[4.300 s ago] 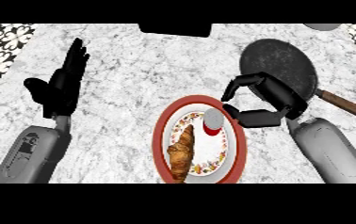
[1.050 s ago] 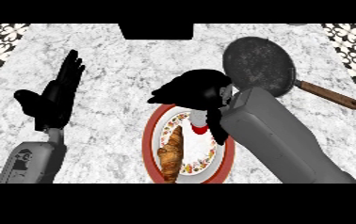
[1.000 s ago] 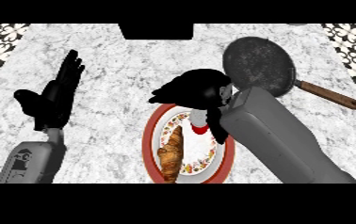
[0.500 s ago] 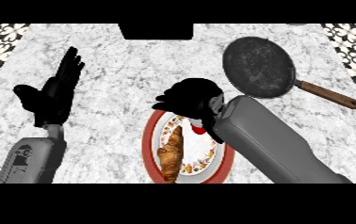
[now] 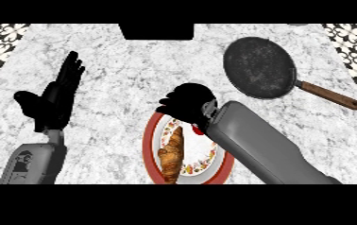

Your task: Pick the can from the plate and place it in the pan

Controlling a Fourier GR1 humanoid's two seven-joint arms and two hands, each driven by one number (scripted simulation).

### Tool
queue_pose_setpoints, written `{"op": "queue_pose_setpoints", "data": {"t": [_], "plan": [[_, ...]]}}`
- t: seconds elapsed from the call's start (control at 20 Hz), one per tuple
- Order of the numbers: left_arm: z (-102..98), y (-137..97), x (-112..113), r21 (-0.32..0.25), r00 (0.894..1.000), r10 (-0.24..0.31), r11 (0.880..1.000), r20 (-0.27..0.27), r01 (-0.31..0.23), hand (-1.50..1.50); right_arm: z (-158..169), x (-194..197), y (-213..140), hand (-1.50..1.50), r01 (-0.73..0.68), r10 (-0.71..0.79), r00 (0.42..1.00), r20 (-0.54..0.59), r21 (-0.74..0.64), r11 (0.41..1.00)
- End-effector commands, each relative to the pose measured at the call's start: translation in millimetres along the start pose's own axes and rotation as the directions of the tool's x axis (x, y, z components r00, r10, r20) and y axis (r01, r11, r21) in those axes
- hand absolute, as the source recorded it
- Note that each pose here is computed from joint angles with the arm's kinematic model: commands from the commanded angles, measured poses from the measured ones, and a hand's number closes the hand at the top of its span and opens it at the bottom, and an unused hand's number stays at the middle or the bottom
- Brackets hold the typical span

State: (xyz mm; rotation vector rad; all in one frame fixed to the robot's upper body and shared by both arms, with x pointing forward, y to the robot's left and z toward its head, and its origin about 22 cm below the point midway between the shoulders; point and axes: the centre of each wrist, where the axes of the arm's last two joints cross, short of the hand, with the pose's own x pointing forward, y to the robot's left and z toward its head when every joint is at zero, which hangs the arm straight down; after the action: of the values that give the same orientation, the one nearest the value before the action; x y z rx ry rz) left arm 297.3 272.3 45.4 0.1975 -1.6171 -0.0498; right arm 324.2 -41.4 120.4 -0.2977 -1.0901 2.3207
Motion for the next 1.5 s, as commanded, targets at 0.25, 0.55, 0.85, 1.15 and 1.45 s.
{"op": "queue_pose_setpoints", "data": {"t": [0.25,0.55,0.85,1.15,1.45], "plan": [[1.3,-0.7,0.6,0.005,1.000,-0.007,1.000,-0.004,0.007,0.00,-21.0,-5.1,13.7,-1.50,-0.060,0.061,0.998,-0.027,0.042,0.997],[-2.2,7.9,-13.4,0.006,1.000,-0.015,1.000,0.007,0.015,0.00,-29.3,-6.4,32.1,-1.50,-0.058,0.060,0.998,-0.018,0.087,0.995],[0.8,4.2,-6.1,0.002,1.000,0.009,1.000,-0.006,-0.009,0.00,-36.0,-10.4,43.3,1.50,-0.062,0.058,0.998,0.030,0.127,0.990],[13.4,-8.0,0.0,-0.006,1.000,-0.008,1.000,0.012,0.008,0.00,-51.9,-8.7,55.5,1.50,-0.114,0.104,0.988,0.114,0.084,0.990],[1.6,-5.3,-2.2,0.007,1.000,0.021,1.000,-0.016,-0.021,0.00,-44.4,-17.8,63.7,1.50,0.219,-0.216,0.954,-0.210,-0.011,0.976]]}}
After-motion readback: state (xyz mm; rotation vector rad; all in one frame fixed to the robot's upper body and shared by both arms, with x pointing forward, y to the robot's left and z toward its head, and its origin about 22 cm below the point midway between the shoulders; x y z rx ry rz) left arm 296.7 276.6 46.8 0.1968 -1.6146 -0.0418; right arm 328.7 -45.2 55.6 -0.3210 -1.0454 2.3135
